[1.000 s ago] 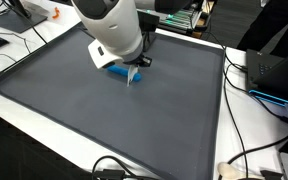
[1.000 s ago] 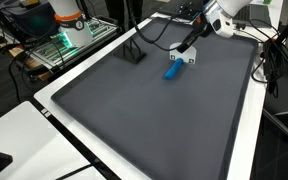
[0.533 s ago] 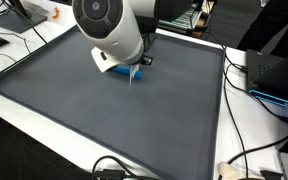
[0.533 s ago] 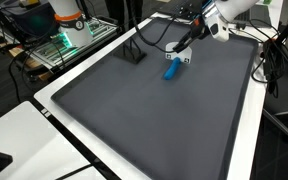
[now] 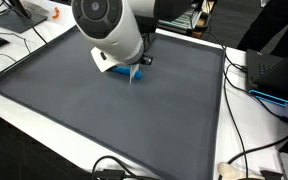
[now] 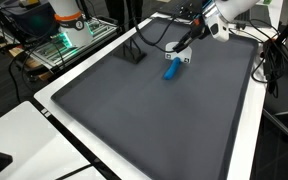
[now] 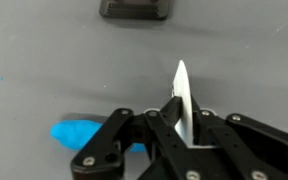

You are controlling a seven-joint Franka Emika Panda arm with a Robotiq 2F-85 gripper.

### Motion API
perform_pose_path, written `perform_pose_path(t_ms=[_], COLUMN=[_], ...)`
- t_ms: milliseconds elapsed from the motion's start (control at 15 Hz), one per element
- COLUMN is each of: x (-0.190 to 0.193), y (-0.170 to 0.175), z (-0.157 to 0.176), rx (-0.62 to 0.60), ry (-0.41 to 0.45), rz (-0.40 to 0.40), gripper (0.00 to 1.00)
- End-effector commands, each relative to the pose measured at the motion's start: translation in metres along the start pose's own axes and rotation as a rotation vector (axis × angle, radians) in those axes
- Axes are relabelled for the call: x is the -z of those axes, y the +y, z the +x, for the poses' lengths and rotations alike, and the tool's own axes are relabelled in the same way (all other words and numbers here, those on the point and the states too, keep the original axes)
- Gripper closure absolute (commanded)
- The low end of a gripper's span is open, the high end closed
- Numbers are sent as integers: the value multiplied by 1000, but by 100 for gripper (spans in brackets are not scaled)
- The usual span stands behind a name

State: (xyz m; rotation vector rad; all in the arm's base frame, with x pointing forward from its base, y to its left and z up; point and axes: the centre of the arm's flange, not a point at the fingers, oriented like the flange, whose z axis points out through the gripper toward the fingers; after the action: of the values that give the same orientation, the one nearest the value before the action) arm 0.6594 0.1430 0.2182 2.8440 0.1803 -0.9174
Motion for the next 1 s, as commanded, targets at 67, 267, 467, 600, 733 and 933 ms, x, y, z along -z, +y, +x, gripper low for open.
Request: perform_pose_path(t_ms=[67, 267, 467, 600, 733, 933], x=[0, 4, 1, -2, -3, 1], y=[1, 3, 2, 1, 0, 2], z=[-6, -10, -2, 6, 12, 18], rx=[2, -7, -8, -12, -12, -21], ry=[-22, -16, -16, -18, -22, -12], rz=[6, 4, 12, 12, 9, 12], gripper=[98, 98, 98, 98, 98, 98])
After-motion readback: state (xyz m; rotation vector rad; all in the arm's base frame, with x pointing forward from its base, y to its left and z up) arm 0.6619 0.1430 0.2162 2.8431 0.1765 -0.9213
